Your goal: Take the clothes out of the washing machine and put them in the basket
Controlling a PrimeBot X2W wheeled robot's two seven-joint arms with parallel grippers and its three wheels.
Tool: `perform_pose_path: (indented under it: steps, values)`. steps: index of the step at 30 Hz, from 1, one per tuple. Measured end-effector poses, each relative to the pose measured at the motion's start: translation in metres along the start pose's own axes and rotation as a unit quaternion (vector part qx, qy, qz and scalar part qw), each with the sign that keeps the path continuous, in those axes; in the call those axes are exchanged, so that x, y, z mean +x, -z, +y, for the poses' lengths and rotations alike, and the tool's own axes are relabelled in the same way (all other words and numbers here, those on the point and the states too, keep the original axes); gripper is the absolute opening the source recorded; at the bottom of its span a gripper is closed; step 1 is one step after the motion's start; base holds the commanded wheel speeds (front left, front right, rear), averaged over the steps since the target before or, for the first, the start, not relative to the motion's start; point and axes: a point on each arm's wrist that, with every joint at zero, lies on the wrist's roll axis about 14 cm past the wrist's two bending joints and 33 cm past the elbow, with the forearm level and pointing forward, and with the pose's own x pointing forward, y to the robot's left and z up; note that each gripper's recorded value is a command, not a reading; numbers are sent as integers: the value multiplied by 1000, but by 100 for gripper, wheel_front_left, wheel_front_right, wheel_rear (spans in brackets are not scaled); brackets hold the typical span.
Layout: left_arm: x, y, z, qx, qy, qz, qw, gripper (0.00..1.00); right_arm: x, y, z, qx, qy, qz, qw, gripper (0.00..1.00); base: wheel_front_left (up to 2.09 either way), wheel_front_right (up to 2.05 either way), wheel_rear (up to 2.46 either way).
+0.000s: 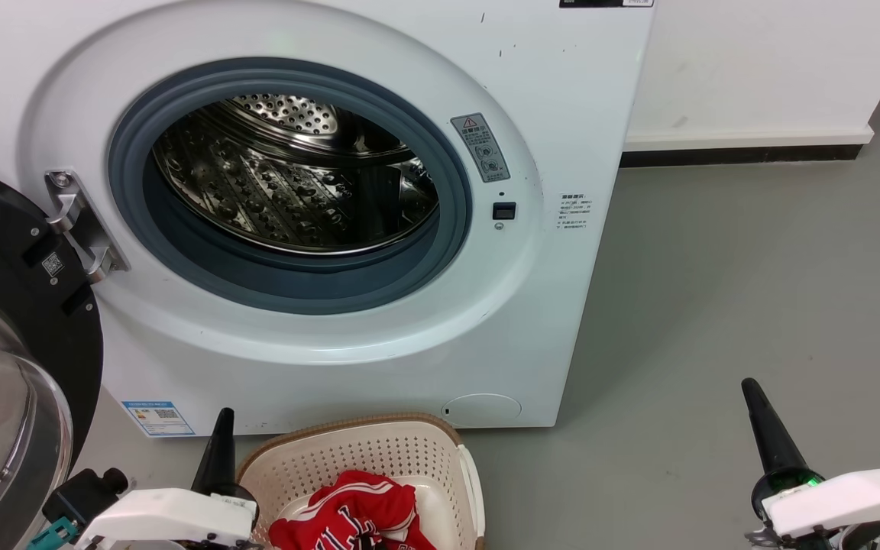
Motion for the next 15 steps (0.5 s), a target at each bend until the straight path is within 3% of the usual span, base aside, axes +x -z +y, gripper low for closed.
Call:
perform_pose_path:
  steps: [15]
  values:
    - [7, -4, -3, -85, 8, 2, 996, 0, 8, -3, -2, 83, 1, -8, 996, 0, 0, 0, 0]
